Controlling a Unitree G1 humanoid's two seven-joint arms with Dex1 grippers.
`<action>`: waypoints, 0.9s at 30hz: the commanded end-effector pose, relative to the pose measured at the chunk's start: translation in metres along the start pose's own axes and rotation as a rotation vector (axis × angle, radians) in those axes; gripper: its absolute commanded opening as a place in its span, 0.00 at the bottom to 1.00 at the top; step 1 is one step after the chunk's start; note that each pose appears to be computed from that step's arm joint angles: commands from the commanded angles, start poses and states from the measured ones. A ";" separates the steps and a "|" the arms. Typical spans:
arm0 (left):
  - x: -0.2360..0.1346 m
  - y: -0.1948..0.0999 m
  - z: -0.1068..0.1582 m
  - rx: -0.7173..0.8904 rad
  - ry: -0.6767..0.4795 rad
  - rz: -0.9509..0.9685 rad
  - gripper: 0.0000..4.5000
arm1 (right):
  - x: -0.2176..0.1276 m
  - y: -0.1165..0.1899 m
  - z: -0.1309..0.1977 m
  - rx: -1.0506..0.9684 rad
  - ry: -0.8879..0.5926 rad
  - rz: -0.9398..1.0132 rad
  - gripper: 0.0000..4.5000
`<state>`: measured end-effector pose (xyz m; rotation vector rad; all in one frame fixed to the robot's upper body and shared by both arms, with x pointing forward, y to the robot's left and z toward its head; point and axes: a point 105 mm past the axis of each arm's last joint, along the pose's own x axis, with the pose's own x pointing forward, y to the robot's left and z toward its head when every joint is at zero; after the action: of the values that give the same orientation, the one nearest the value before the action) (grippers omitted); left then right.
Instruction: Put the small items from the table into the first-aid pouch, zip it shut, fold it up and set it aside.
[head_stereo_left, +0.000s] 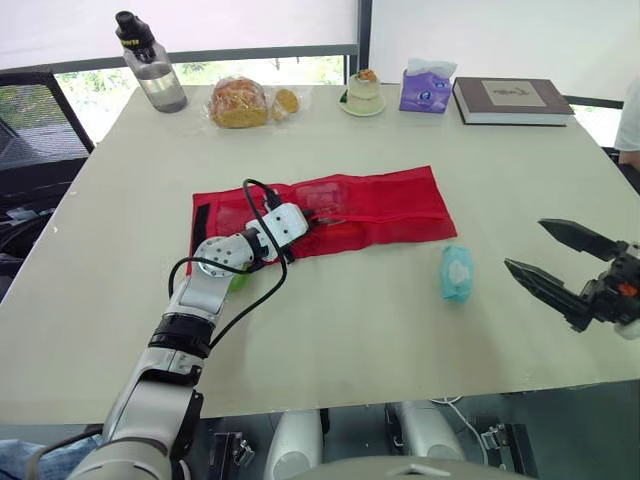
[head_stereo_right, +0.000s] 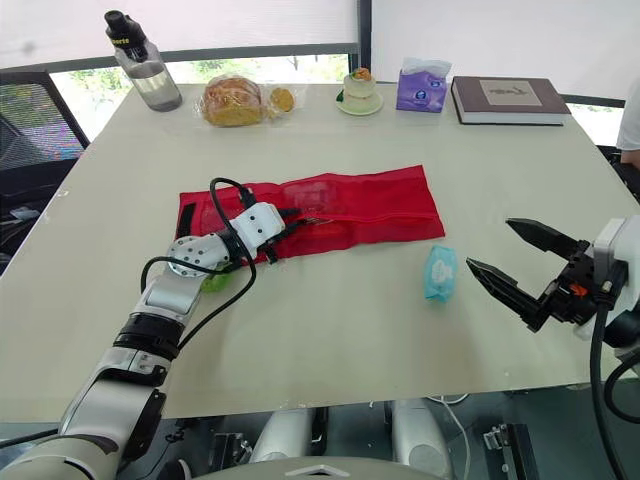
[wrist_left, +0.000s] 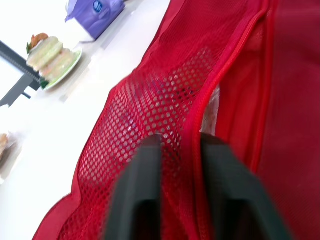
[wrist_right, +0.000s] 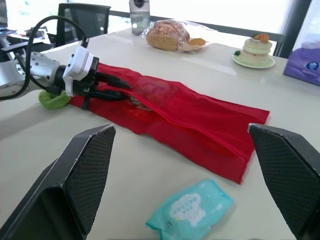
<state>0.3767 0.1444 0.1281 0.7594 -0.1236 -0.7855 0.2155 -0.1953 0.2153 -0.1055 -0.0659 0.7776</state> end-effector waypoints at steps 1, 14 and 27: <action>0.005 0.012 0.031 0.075 -0.066 0.000 0.67 | 0.001 0.004 0.007 -0.031 -0.006 0.014 1.00; 0.078 -0.019 0.075 0.052 -0.092 -0.131 0.99 | 0.006 0.007 0.005 -0.037 0.007 0.032 1.00; 0.136 -0.043 0.088 0.076 -0.015 -0.158 0.99 | 0.010 -0.004 -0.002 -0.058 0.042 -0.028 1.00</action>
<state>0.4126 -0.0144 0.1317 0.8142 -0.0681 -0.9659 0.2265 -0.1940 0.2070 -0.1547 -0.0189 0.7414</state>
